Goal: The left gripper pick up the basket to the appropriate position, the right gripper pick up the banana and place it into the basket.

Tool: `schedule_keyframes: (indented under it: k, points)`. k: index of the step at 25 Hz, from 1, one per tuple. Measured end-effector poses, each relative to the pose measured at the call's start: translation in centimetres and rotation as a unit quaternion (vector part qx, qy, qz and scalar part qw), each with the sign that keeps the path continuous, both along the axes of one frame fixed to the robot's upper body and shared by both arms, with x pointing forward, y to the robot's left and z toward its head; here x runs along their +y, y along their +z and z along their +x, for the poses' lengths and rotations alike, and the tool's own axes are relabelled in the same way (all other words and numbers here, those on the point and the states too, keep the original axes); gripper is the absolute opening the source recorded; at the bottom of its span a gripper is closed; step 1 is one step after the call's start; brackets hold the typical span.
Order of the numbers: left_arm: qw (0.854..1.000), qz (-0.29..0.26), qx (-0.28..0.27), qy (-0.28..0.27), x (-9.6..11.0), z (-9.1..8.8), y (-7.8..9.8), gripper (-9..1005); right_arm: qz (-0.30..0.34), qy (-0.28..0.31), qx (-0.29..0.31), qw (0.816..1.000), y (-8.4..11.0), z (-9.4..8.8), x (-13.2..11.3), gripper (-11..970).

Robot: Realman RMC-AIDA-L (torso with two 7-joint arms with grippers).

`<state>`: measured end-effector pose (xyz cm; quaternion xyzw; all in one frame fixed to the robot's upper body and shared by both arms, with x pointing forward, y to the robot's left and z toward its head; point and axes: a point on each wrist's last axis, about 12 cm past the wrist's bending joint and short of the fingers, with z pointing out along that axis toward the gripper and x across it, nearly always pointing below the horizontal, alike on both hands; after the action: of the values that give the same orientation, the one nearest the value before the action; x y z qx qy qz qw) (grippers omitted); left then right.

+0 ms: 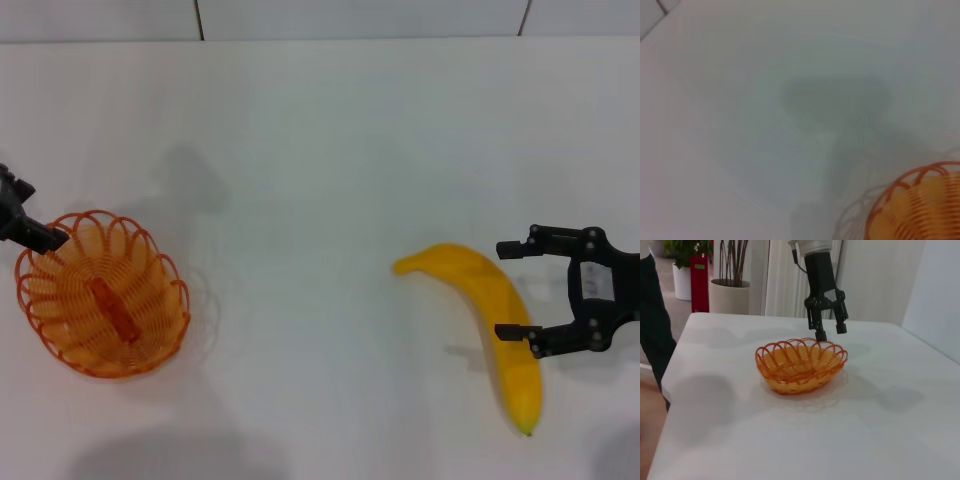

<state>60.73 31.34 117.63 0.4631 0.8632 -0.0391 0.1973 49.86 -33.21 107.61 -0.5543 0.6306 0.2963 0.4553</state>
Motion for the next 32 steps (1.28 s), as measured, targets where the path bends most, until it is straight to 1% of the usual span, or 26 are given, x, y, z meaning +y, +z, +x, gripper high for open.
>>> schedule_keyframes:
  k: [5, 10, 16, 25, 32]
  points:
    - [1.0, 0.002, 0.009, 0.008, -0.1, 0.2, -0.9, 681, 0.0, 0.001, -0.001, 1.0, 0.1, 0.1, 0.1, 886]
    - [1.0, 0.002, 0.004, 0.016, 0.0, 0.3, -1.1, 673, 0.0, 0.002, 0.0, 1.0, 0.1, 0.2, 0.2, 886]
    - [1.0, -0.002, 0.009, 0.011, -0.8, 0.9, -1.7, 663, 0.0, 0.003, 0.0, 1.0, 0.2, 0.3, 0.2, 886]
    - [1.0, 0.0, 0.009, 0.004, -1.2, 1.1, -1.7, 648, 0.0, 0.003, 0.001, 1.0, 0.2, 0.4, 0.2, 886]
    - [1.0, 0.016, 0.019, -0.007, -1.8, 1.0, -2.0, 636, 0.0, 0.004, 0.001, 1.0, 0.2, 0.4, 0.2, 886]
